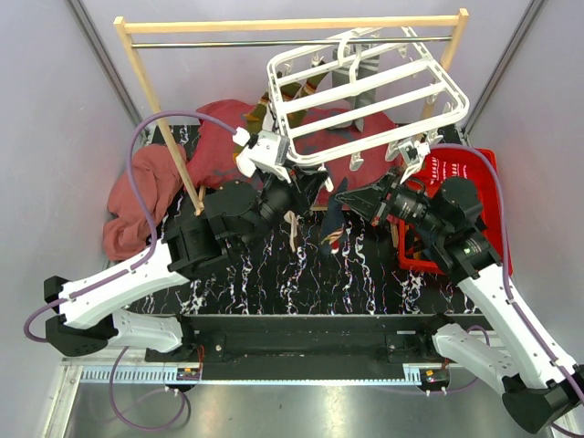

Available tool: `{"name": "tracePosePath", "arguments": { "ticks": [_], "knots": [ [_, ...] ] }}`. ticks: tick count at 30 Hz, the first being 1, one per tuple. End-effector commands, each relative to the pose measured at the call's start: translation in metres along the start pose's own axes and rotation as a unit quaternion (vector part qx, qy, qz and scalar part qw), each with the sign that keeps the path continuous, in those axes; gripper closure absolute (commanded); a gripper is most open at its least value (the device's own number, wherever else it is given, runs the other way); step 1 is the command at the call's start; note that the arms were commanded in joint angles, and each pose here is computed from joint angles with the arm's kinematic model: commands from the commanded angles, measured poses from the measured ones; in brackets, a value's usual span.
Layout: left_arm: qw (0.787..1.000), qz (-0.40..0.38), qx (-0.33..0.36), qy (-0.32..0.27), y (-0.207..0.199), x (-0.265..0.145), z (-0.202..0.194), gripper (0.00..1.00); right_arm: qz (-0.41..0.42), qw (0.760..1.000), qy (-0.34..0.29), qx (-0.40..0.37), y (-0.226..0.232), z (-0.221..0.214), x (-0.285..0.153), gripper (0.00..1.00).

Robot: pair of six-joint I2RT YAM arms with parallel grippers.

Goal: Clip the socks to the hanger
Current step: Clamp the sock onto the hanger.

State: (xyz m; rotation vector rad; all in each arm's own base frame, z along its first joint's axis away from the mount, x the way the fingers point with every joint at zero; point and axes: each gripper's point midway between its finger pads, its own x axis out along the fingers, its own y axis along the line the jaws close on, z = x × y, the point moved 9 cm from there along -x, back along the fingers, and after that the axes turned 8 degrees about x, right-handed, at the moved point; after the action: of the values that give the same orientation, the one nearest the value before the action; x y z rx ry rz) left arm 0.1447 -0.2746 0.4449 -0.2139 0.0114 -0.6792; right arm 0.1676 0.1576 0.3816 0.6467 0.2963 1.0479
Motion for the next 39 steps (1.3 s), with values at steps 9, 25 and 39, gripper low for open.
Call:
{"name": "tracePosePath", "arguments": {
  "ticks": [9,25,39],
  "knots": [
    [0.999,-0.028,-0.029,-0.033,-0.006,-0.001,0.016,0.93,0.012,0.998,-0.061,-0.023,0.009,0.019,0.009,1.00],
    [0.998,-0.029,-0.019,-0.043,-0.003,-0.002,0.010,0.93,0.048,0.995,-0.085,-0.001,0.029,0.033,0.007,1.00],
    [0.998,-0.003,-0.030,-0.050,0.004,-0.005,0.008,0.93,0.064,0.994,-0.090,0.005,0.036,0.035,0.005,1.00]
  ]
}}
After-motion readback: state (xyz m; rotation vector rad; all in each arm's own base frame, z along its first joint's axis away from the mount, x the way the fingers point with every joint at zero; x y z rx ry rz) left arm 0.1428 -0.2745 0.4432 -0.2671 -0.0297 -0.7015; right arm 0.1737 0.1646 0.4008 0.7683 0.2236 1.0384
